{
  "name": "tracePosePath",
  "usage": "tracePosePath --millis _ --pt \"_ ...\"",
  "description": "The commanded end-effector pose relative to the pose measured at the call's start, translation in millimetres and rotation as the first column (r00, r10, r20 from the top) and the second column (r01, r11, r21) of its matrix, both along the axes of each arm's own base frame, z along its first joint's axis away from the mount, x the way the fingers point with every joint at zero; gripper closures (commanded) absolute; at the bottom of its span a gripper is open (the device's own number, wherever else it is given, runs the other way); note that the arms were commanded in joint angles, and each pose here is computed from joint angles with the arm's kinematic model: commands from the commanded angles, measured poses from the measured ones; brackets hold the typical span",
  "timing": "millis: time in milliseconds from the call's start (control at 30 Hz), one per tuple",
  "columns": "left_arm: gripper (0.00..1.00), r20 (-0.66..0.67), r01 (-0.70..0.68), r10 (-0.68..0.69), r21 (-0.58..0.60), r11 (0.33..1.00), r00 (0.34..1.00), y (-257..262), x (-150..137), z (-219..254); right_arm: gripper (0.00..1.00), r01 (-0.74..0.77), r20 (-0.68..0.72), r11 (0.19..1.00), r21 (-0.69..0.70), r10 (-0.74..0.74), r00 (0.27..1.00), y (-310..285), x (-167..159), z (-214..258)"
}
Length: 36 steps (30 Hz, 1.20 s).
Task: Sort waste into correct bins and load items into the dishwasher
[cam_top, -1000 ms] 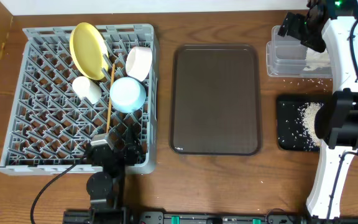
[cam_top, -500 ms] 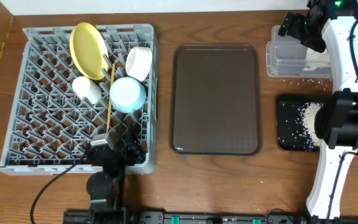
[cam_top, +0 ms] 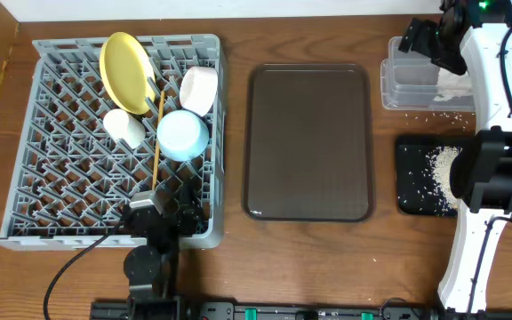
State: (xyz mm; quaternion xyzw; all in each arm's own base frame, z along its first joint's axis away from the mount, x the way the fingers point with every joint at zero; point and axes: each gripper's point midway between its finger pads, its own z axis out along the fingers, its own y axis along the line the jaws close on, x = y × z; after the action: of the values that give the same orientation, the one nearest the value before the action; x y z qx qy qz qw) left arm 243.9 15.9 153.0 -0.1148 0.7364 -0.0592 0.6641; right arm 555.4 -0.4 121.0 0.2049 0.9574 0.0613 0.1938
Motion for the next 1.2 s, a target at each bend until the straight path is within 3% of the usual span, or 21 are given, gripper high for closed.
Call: tracePosePath --millis 0,133,200,400,533,733,1000,1167 --pt "0.10 -0.043 -0.012 0.012 -0.001 1.000 0.999 1.8 -0.5 -16.2 0.01 -0.070 -0.005 0.993 -0.099 0.070 0.998 -6.6 -6.1 12.3" --pt "0.10 -0.044 -0.012 0.012 -0.001 1.000 0.999 1.8 -0.5 -16.3 0.01 -0.216 -0.001 0.962 -0.168 0.219 0.976 -5.9 -20.6 44.7" --pt "0.10 -0.044 -0.012 0.012 -0.001 1.000 0.999 1.8 -0.5 -16.3 0.01 -0.257 0.071 0.943 -0.212 0.277 0.958 -2.5 -26.4 86.6" --pt "0.10 -0.044 -0.012 0.012 -0.001 1.000 0.999 1.8 -0.5 -16.3 0.01 -0.295 0.199 0.900 -0.322 0.369 0.908 -1.9 -48.7 168.8" --pt "0.10 -0.044 -0.012 0.012 -0.001 1.000 0.999 1.8 -0.5 -16.3 0.01 -0.291 0.224 0.886 -0.362 0.385 0.895 -5.9 -63.3 193.3" --pt "0.09 -0.044 -0.012 0.012 -0.001 1.000 0.999 1.8 -0.5 -16.3 0.01 -0.306 0.224 0.883 -0.356 0.399 0.889 1.3 -76.9 186.4" --pt "0.09 -0.044 -0.012 0.012 -0.001 1.000 0.999 1.8 -0.5 -16.3 0.01 -0.309 0.305 0.877 -0.368 0.428 0.851 14.0 -84.6 141.8" --pt "0.10 -0.044 -0.012 0.012 -0.001 1.000 0.999 1.8 -0.5 -16.3 0.01 -0.286 0.371 0.879 -0.382 0.430 0.823 14.8 -108.8 113.0"
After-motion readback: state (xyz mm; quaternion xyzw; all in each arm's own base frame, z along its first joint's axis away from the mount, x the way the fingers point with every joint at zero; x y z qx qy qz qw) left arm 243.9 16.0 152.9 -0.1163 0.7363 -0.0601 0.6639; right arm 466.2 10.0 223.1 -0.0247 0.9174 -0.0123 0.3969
